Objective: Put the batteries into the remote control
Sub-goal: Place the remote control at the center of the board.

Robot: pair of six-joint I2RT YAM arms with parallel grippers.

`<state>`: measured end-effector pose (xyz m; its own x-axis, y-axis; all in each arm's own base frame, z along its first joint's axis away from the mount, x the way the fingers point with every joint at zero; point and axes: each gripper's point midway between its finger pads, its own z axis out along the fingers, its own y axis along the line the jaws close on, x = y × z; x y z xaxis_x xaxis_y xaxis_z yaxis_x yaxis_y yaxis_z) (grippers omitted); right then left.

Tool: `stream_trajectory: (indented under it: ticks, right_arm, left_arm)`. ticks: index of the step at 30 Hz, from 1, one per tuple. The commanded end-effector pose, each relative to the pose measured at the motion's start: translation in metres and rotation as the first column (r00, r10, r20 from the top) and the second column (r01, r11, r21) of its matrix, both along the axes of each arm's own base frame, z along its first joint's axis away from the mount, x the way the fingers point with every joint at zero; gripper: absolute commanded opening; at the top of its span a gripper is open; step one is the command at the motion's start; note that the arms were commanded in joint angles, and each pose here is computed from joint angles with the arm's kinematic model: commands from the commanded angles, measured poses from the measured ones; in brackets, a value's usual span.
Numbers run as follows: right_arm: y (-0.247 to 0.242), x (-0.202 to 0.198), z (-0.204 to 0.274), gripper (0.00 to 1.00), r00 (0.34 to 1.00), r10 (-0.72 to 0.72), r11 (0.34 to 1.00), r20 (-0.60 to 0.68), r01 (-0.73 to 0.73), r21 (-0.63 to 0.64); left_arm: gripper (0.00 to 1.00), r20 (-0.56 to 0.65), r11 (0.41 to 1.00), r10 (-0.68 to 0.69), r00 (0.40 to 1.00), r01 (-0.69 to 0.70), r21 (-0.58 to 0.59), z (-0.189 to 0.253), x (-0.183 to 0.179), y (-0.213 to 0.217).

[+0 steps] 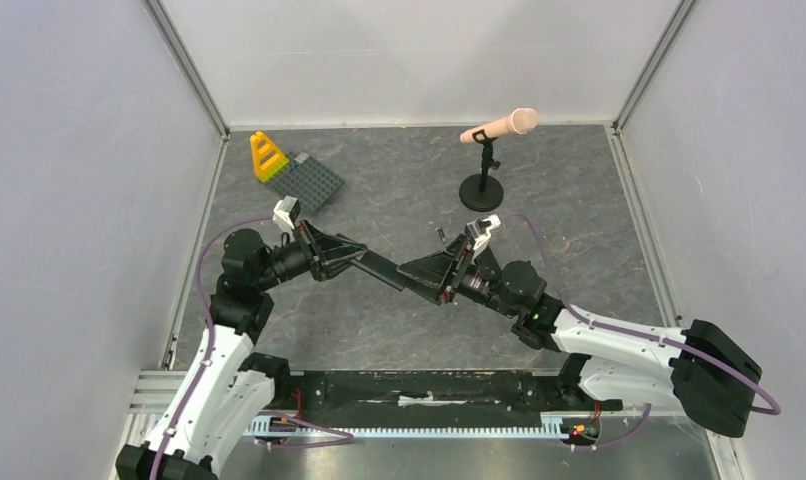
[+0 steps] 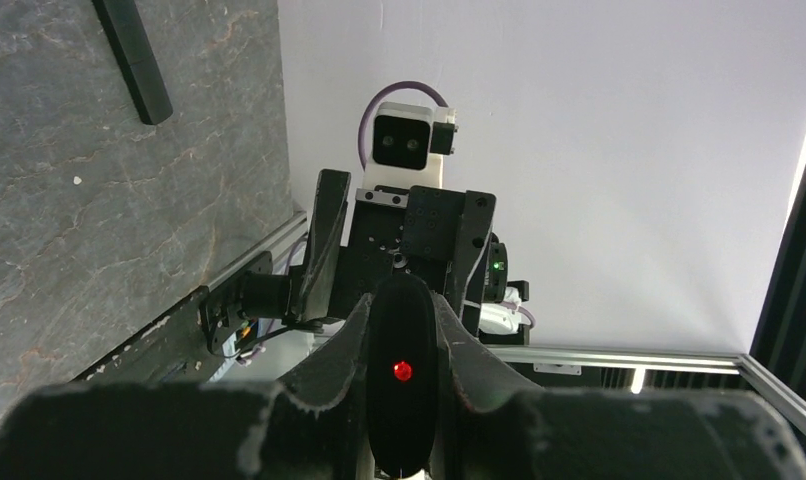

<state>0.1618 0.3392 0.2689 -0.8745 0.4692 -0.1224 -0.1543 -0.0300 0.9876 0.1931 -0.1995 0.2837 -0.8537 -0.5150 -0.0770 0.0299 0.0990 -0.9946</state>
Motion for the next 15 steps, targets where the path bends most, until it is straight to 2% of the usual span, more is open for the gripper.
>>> stream_trajectory:
  ticks: [1, 5, 15]
  right_arm:
    - [0.002, -0.006, 0.000, 0.74, 0.999, 0.039, 0.999, 0.017, -0.039, 0.030]
    - [0.011, -0.007, 0.001, 0.63, 0.997, 0.076, 0.996, 0.004, -0.076, 0.057]
    - [0.030, -0.005, -0.011, 0.42, 0.994, 0.100, 0.995, -0.032, -0.099, 0.017]
  left_arm:
    - [0.02, 0.063, 1.000, -0.030, 0.998, 0.029, 0.005, 0.006, -0.009, -0.001]
    - [0.02, 0.051, 0.999, -0.032, 0.998, 0.032, -0.002, 0.006, -0.009, -0.001]
    - [0.02, 0.052, 0.997, -0.041, 0.998, 0.044, -0.058, 0.020, -0.013, -0.002]
